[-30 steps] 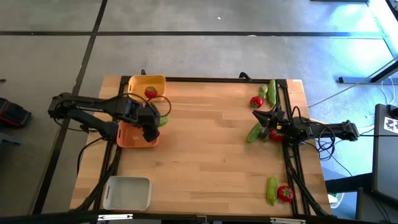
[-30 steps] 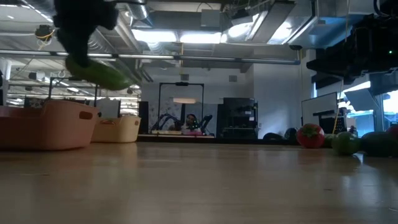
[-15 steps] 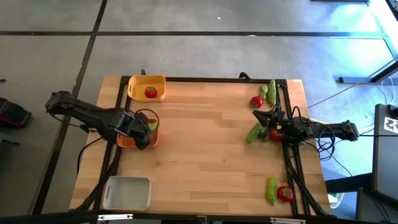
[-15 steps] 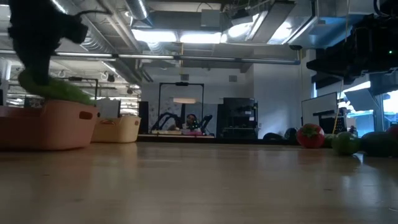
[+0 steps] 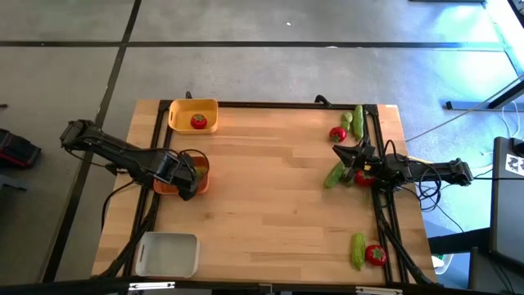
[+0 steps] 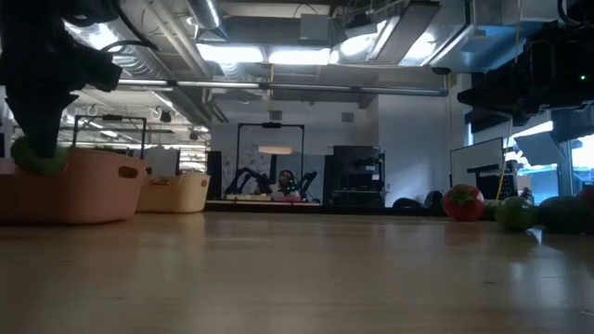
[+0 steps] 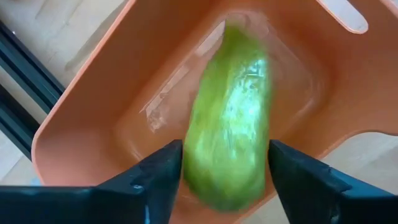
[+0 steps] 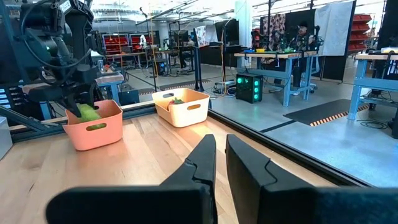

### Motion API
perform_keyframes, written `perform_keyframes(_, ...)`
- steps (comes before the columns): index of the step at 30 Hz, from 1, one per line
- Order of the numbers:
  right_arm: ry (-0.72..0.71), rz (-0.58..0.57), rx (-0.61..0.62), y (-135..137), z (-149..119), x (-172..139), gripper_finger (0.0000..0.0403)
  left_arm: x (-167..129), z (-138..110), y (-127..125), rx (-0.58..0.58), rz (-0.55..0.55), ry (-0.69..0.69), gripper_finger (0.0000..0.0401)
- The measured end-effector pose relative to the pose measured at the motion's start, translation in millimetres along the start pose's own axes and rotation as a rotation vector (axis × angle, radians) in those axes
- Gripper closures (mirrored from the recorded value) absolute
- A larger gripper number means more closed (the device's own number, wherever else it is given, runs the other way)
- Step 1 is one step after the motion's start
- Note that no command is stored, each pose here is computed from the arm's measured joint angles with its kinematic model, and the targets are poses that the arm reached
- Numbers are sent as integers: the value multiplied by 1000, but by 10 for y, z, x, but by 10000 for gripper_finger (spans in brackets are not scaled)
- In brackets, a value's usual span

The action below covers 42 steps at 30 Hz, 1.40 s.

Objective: Sort produce into baskets
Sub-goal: Put the cucumber into the orange bin, then put the tomato into the yellow bin

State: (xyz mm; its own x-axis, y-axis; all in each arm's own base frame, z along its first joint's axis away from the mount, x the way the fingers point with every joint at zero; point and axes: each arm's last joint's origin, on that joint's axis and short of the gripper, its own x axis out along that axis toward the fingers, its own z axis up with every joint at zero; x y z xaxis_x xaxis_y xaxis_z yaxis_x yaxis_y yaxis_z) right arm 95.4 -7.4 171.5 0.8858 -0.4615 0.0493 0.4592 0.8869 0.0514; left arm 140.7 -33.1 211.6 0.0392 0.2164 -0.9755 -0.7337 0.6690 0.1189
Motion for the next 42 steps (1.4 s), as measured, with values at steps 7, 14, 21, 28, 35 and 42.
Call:
perform_keyframes(7, 0, 0, 0, 0, -1, 0, 368, -1, -1, -4, 0, -8, 9, 127)
perform_keyframes(14, 0, 0, 0, 0, 1, 0, 368, -181, 72, -58, 24, -76, -17, 125)
perform_keyframes(21, -7, 0, 5, 0, 8, 0, 368, -533, 288, -166, 27, -232, -179, 125)
perform_keyframes(28, -11, 0, 7, 0, 11, 0, 368, -679, 508, -290, 43, -388, -374, 125)
perform_keyframes(35, -24, 0, 15, 0, 26, 0, 368, -784, 713, -355, 60, -502, -549, 125)
perform_keyframes(42, -26, -3, 13, -1, 28, -1, 368, -864, 861, -356, 91, -514, -707, 125)
